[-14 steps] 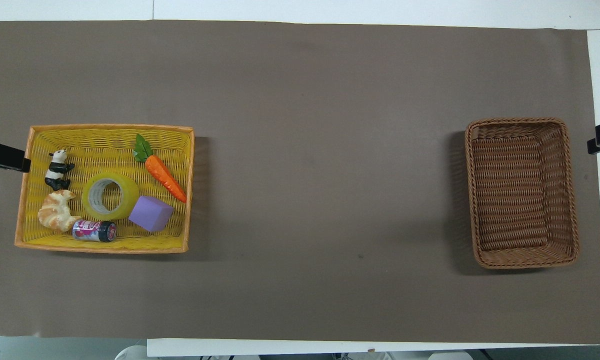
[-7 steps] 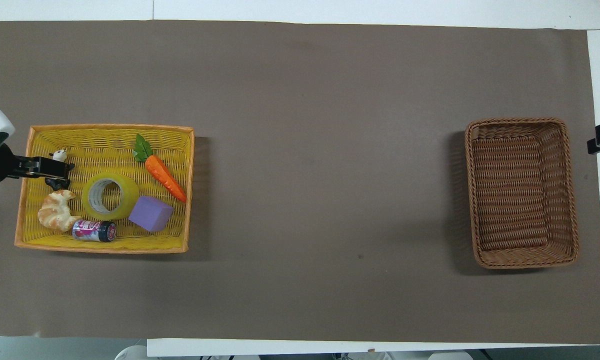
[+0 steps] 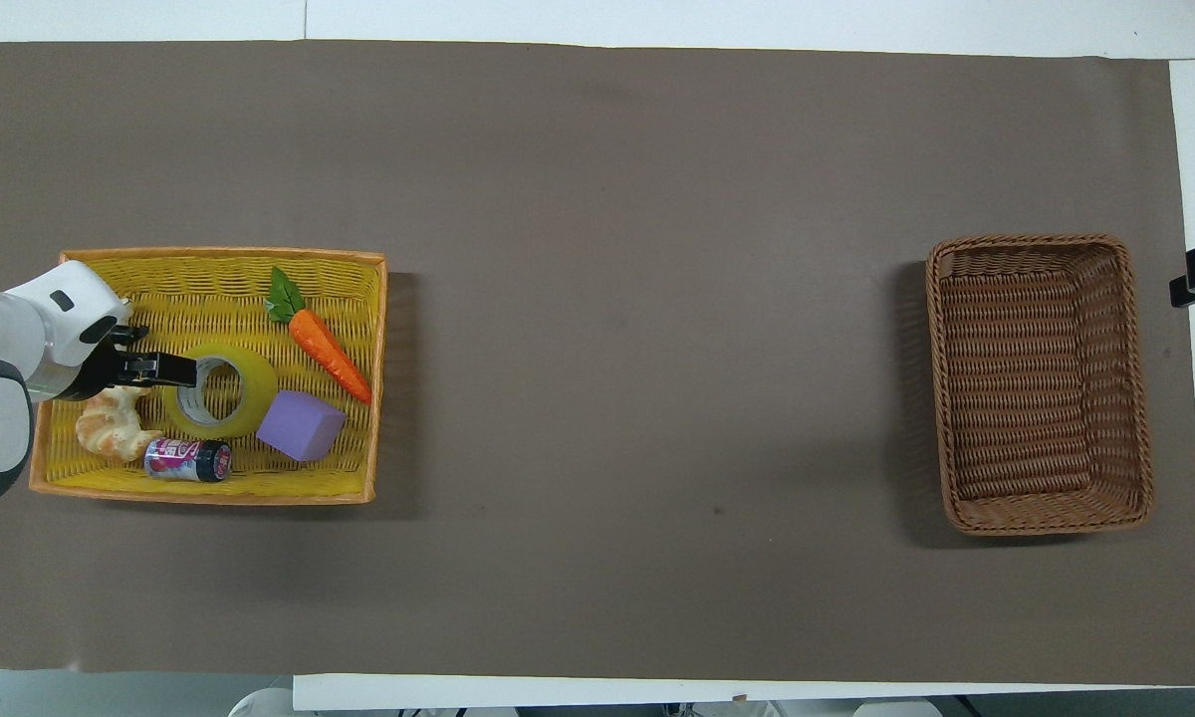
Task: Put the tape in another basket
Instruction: 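Reach the left gripper into the yellow basket and grasp the tape roll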
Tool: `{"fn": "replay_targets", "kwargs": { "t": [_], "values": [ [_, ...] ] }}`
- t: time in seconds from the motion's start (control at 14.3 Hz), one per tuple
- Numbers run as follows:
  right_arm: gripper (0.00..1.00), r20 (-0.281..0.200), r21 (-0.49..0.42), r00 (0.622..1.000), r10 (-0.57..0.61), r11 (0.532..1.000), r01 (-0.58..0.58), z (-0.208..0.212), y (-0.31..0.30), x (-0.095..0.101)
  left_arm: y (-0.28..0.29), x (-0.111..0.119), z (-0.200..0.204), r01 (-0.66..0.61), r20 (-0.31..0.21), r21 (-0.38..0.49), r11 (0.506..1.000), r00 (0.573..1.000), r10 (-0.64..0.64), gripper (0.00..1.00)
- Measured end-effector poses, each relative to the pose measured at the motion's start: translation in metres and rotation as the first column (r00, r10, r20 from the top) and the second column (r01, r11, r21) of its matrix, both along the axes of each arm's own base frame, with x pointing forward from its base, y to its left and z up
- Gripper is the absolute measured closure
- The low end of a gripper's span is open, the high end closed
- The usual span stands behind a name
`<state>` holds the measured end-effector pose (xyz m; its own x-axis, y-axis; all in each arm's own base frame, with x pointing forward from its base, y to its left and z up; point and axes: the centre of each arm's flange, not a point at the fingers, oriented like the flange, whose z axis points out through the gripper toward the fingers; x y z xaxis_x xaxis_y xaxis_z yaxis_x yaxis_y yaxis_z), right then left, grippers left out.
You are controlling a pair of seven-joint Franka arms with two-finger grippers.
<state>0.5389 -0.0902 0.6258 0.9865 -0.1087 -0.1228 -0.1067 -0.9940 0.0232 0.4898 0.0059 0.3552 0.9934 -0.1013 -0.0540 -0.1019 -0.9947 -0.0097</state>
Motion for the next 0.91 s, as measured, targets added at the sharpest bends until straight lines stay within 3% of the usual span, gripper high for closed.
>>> {"fn": "replay_targets", "kwargs": {
  "t": [0.28,0.7,0.77,0.91],
  "values": [
    [0.00,0.000,0.000,1.000,0.000,1.000,0.000,0.000,0.000,0.000,0.000,0.000,-0.017,0.001,0.013,-0.002,1.000,1.000,-0.001,0.01],
    [0.00,0.000,0.000,1.000,0.000,1.000,0.000,0.000,0.000,0.000,-0.003,-0.006,-0.043,0.008,-0.007,-0.005,1.000,1.000,-0.008,0.07],
    [0.00,0.000,0.000,1.000,0.000,1.000,0.000,0.000,0.000,0.000,-0.005,-0.006,-0.049,0.010,-0.016,-0.006,1.000,1.000,-0.011,0.13],
    [0.00,0.000,0.000,1.000,0.000,1.000,0.000,0.000,0.000,0.000,-0.006,-0.006,-0.054,0.013,-0.026,-0.007,1.000,1.000,-0.013,0.37]
  ]
}}
